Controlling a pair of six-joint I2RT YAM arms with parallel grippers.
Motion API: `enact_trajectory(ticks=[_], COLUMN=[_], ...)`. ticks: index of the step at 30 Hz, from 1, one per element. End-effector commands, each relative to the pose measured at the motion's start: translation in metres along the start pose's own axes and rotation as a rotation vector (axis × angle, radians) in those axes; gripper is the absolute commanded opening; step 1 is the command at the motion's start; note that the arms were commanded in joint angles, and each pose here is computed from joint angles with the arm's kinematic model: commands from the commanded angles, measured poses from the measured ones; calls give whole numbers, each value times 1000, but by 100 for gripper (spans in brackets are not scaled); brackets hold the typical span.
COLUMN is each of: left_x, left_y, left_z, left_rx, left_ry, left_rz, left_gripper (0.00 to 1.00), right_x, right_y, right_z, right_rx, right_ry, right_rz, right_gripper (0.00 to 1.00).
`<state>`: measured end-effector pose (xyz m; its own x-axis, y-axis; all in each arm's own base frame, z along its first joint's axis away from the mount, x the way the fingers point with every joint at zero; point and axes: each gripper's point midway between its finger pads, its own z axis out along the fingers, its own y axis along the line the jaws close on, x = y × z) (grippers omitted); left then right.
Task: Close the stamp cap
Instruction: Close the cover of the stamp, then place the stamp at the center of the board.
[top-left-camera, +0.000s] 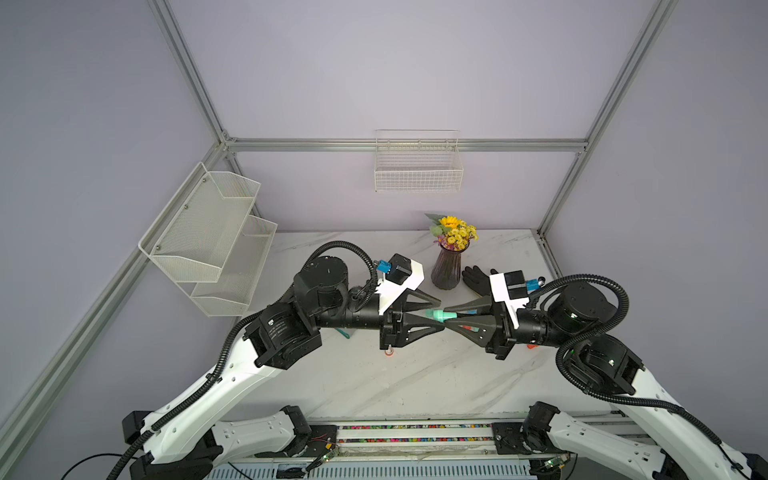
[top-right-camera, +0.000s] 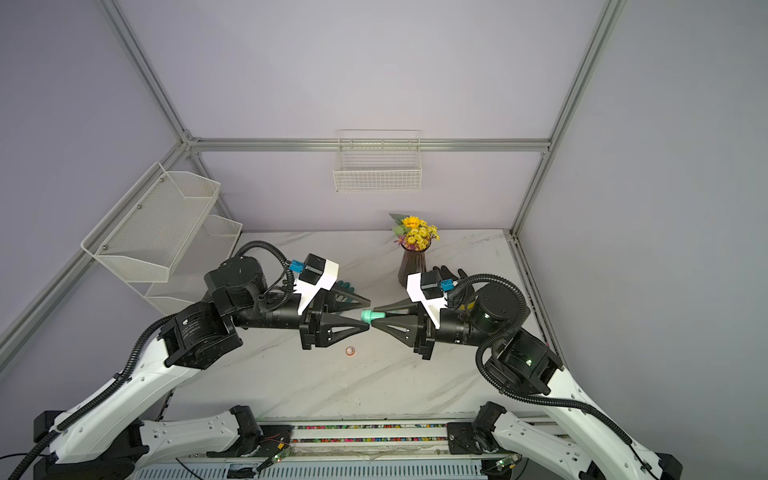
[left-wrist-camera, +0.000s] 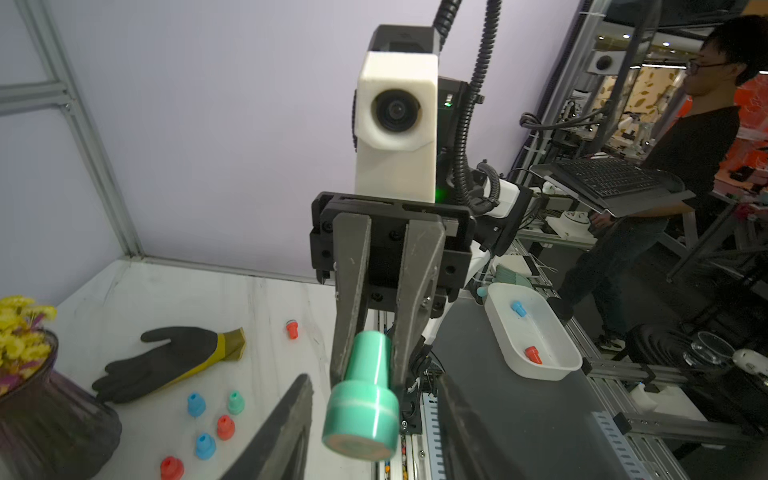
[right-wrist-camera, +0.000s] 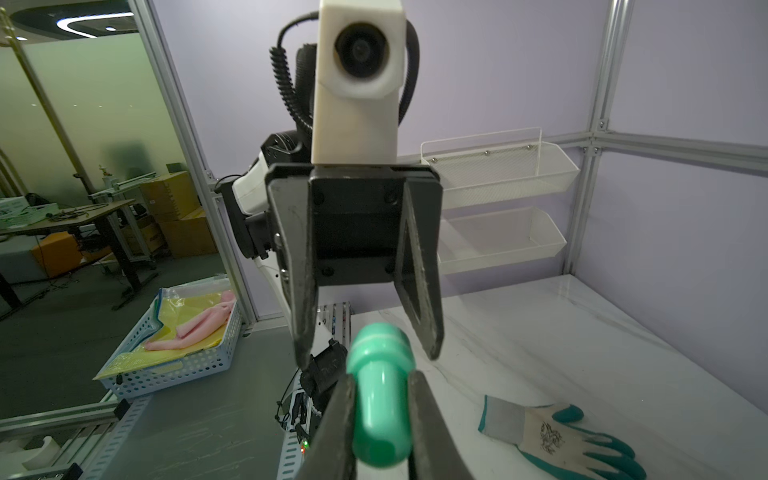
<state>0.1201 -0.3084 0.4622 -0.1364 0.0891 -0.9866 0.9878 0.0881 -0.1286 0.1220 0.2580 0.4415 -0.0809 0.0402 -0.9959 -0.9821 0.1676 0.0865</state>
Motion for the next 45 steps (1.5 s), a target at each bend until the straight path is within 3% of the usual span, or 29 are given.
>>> enact_trajectory(ticks=[1, 6, 11, 15, 31, 34, 45], left_x=[-4, 7, 31, 52, 163, 167, 178], left_y=[9, 37, 82, 108, 205, 208, 208], left_z=[-28, -53, -69, -75, -109, -110, -105], left_rx=[-151, -372, -628, -727, -951, -954, -922], left_ry=[-24, -37, 3, 50, 179, 214, 267], left_rz=[57, 45, 5, -21, -198, -221, -194], left_gripper=[57, 65, 69, 71, 71, 71, 71], right_x=[26, 56, 107, 145, 300, 317, 387], right_y=[-16, -52, -94, -118, -161, -164, -162], right_z=[-9, -14, -18, -16, -27, -28, -43], right_rx=[118, 313, 521, 626, 954, 991, 1033], right_ry=[80, 165, 351, 474, 840, 856, 1095], right_rz=[5, 51, 145, 239, 561, 591, 622], right_gripper=[0, 0, 0, 0, 0, 0, 0])
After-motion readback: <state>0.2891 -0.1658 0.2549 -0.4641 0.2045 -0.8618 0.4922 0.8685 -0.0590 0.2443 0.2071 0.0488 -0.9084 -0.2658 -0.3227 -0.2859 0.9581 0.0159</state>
